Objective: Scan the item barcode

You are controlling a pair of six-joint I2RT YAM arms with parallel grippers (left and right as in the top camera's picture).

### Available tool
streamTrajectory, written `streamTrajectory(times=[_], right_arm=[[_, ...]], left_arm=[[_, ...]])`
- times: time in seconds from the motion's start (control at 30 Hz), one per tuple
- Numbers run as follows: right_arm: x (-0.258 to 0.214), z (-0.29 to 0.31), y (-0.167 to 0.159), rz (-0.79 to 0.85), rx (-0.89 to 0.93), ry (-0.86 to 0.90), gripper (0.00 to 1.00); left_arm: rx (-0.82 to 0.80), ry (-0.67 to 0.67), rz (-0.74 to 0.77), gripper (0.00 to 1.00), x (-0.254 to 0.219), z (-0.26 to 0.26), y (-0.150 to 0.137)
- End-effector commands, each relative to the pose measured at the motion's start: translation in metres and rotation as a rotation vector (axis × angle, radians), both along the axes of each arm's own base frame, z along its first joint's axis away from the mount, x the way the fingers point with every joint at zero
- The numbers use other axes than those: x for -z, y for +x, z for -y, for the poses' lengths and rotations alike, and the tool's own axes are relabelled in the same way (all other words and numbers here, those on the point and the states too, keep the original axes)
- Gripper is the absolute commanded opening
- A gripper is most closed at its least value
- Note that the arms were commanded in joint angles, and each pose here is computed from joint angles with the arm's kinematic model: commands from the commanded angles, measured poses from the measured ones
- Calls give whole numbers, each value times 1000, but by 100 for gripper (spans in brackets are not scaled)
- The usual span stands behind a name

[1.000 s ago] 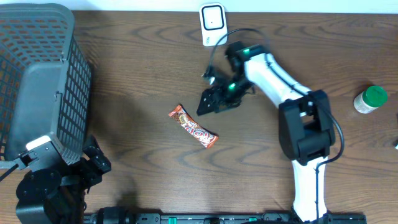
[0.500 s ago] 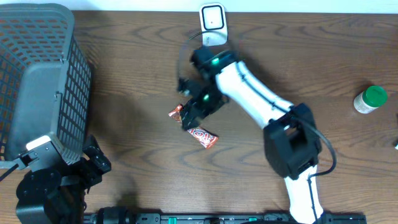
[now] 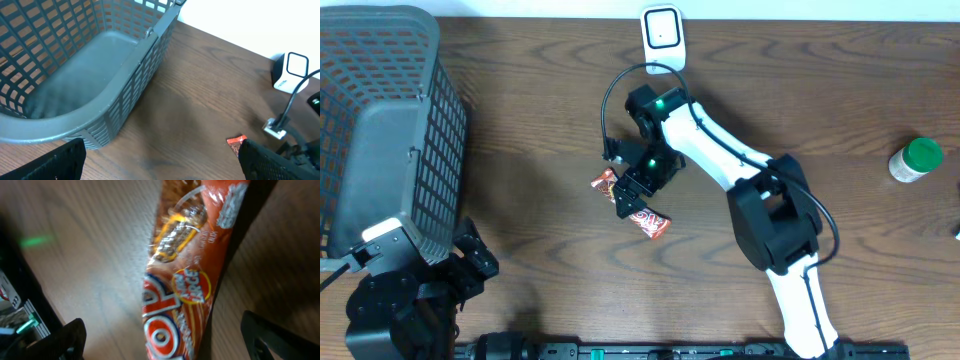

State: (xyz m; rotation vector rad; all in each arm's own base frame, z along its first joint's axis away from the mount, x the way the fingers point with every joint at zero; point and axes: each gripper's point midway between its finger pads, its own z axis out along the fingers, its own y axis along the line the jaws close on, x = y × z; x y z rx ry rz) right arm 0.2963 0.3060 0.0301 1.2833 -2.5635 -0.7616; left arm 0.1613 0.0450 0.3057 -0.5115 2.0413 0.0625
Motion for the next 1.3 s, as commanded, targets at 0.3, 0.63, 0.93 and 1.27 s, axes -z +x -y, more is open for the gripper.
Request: streamTrajectory(times=[0.3,0.63,0.93,1.27], right_arm=[[68,13,-34,-179,-38,-156,71],[89,38,-32,-55,-24,-446,87],[104,37,-59,-91,-45,-471,69],[119,48,-106,-235,-119,-418,42]], left_arm=[[-12,6,5,98,-1,-2,-1],[-12,5,5,98,-1,-2,-1],[-12,5,5,98,-1,-2,-1],[-12,5,5,98,-1,-2,-1]])
